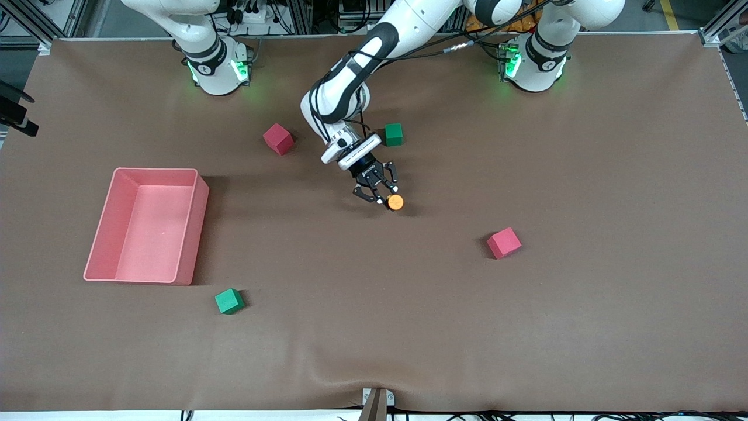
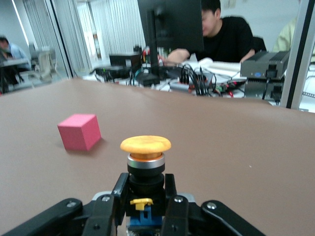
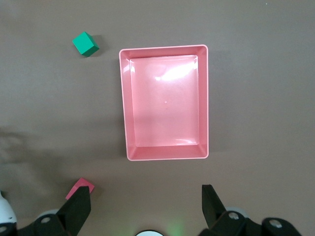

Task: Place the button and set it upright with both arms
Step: 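Lift the button with the left gripper and turn it cap up, then set the button upright on the table and open the left gripper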

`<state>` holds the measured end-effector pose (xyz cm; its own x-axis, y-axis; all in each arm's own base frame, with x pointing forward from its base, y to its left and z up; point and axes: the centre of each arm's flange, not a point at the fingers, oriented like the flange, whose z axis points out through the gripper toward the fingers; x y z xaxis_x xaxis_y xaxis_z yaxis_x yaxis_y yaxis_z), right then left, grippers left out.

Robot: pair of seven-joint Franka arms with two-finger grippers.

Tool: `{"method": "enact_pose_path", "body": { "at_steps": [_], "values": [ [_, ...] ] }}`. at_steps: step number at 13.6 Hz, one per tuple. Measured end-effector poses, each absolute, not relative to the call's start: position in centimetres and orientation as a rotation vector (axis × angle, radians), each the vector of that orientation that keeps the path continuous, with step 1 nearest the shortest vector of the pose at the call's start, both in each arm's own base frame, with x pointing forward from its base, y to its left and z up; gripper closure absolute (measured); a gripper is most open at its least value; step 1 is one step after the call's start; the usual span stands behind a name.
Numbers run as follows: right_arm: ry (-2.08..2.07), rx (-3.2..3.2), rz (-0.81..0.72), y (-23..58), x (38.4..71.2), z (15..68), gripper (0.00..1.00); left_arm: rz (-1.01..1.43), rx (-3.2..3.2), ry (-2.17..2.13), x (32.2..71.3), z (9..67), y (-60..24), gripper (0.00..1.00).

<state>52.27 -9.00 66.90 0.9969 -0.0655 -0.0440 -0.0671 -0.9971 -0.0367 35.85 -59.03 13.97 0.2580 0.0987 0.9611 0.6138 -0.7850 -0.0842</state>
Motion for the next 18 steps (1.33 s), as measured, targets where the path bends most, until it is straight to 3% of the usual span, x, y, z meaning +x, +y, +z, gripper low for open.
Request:
{"method": "enact_pose_path", "body": {
  "at_steps": [18],
  "values": [
    [0.119, -3.097, 0.091, -9.5, 52.3, 66.2, 0.00, -1.648, -2.018, -0.539, 35.1, 5.8, -57.0, 0.67]
  ]
}}
